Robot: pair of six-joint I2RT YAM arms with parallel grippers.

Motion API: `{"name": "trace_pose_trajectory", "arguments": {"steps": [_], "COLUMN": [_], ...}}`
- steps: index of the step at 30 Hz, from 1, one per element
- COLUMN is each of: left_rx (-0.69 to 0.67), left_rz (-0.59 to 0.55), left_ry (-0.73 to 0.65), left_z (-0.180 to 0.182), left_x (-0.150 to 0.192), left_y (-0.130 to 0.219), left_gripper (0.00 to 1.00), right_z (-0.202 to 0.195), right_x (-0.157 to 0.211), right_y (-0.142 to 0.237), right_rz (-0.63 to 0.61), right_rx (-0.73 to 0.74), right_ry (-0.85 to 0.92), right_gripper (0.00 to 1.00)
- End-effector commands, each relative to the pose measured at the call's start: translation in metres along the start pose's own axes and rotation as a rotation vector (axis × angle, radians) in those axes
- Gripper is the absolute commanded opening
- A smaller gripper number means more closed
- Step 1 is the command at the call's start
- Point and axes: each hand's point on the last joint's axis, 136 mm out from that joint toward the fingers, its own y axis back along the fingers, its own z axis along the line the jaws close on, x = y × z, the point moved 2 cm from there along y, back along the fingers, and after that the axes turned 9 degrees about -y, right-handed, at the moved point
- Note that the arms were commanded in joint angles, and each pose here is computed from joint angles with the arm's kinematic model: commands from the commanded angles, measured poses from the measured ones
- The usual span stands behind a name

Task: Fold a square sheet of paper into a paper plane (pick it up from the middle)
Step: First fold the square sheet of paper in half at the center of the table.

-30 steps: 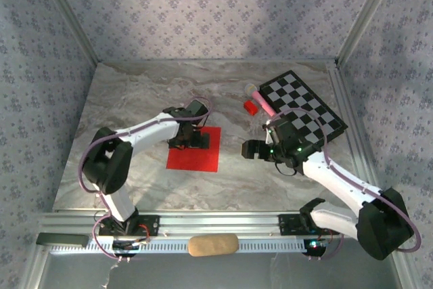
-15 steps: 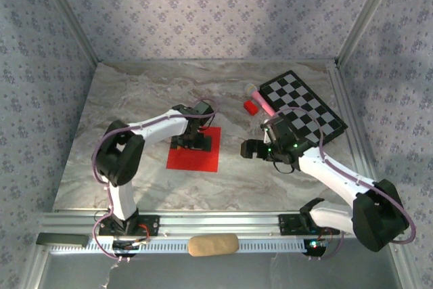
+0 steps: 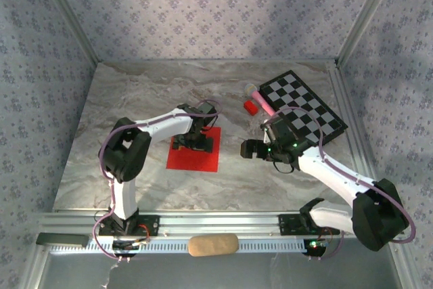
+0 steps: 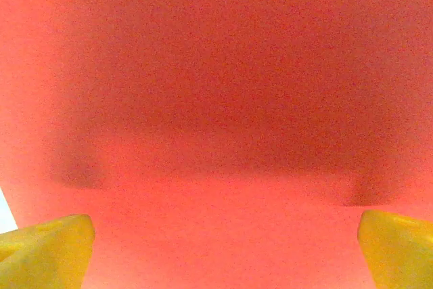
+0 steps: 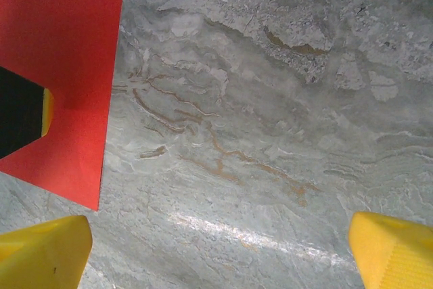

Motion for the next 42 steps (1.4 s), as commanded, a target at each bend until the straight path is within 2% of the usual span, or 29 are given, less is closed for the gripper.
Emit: {"name": "trace_pose_trajectory", "arguments": {"steps": [1, 12, 25, 42], "left_rx": [0.022, 0.02, -0.004, 0.008], "left_rz": [-0.013, -0.012, 0.071, 0.062], "left_ry": [0.004, 0.045, 0.074, 0.073], "left_z": [-0.006, -0.003, 0.003, 0.001], "left_x": [-0.006, -0.018, 0.009, 0.009], "left_y": [0.004, -0.007, -0.042, -0.045], "left_gripper": [1.0, 1.0, 0.99, 0.98], "right_z": [0.001, 0.001, 0.0, 0.0], "right_x": [-0.002, -0.001, 0.001, -0.003], "right_y": [0.005, 0.003, 0.004, 0.004], "right_rz": [-0.003, -0.002, -0.001, -0.011], "right_rx": [0.017, 0.019, 0.026, 0.036], "right_ry": [0.014, 0.013, 0.018, 0.014], "right_gripper": [0.99, 1.0, 1.0, 1.0]}}
